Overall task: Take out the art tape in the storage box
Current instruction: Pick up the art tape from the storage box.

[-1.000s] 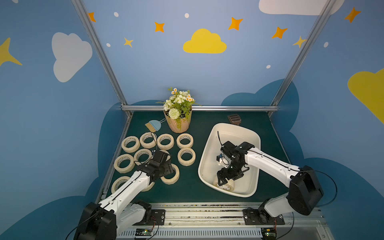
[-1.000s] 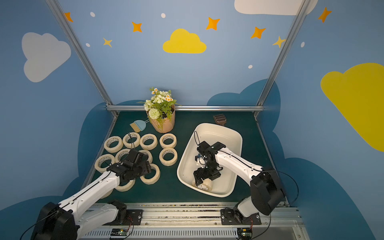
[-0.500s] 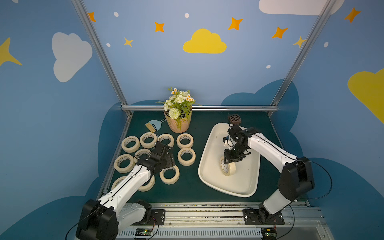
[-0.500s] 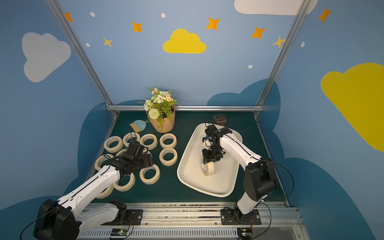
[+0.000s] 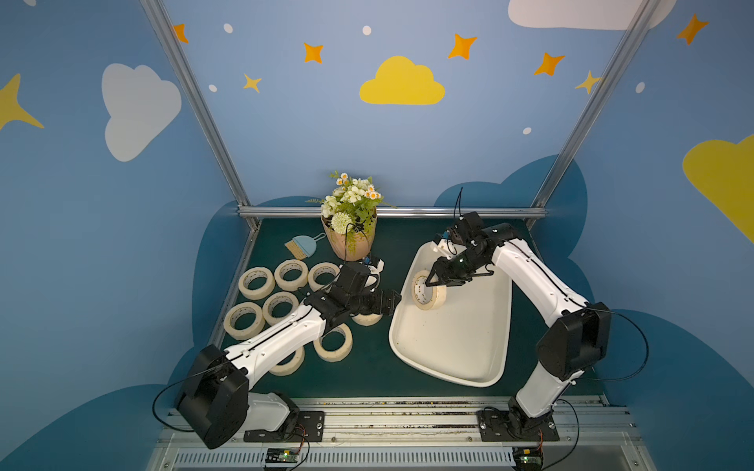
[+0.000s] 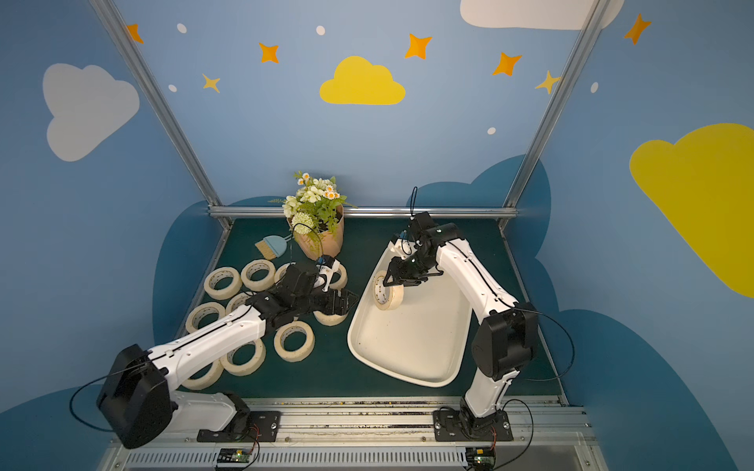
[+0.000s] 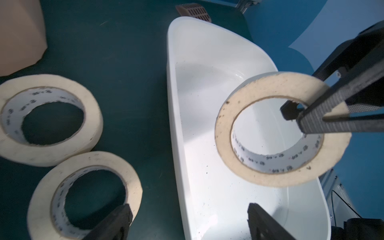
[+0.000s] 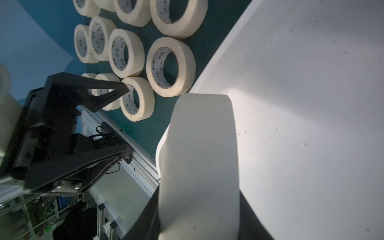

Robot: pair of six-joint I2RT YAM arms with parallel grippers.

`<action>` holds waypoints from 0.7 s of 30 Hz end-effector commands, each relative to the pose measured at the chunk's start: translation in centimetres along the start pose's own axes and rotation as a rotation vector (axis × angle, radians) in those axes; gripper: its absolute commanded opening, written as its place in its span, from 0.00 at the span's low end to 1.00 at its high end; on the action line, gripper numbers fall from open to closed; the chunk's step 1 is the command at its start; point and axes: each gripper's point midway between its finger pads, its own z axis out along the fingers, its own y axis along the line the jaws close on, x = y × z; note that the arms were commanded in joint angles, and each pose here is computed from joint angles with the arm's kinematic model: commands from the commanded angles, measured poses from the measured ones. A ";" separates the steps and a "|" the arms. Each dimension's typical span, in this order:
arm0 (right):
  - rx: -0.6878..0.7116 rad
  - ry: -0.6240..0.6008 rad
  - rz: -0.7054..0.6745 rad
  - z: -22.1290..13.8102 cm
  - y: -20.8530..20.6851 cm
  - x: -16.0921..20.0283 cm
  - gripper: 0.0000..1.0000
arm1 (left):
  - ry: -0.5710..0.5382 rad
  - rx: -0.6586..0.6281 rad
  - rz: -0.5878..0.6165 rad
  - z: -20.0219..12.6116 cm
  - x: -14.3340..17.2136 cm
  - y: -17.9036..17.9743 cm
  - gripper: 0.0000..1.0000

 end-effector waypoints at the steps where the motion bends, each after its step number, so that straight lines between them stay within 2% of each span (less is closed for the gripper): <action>1: -0.148 0.008 -0.034 -0.7 3.9 0.3 0.00 | -0.058 0.122 0.075 0.6 -2.4 -3.1 0.92; 8: -0.203 0.027 -0.085 -0.4 6.3 0.9 0.00 | -0.044 0.091 0.084 2.2 -2.4 -3.0 0.92; 11: -0.203 0.029 -0.091 -0.3 6.5 1.0 0.00 | -0.042 0.064 0.076 2.6 -2.4 -2.5 0.85; 13: -0.198 0.031 -0.091 -0.2 6.4 1.1 0.00 | -0.043 0.052 0.071 2.8 -2.5 -2.3 0.74; 17: -0.184 0.037 -0.086 0.1 6.0 1.1 0.00 | -0.048 0.036 0.068 2.8 -2.7 -2.1 0.37; 19: -0.169 0.039 -0.083 0.3 5.6 1.1 0.00 | -0.052 0.022 0.065 2.7 -2.9 -1.9 0.15; 20: -0.166 0.041 -0.082 0.4 5.5 1.1 0.00 | -0.052 0.017 0.066 2.6 -2.9 -1.8 0.07; 21: -0.167 0.044 -0.079 0.5 5.4 1.1 0.00 | -0.052 0.013 0.067 2.5 -2.9 -1.8 0.04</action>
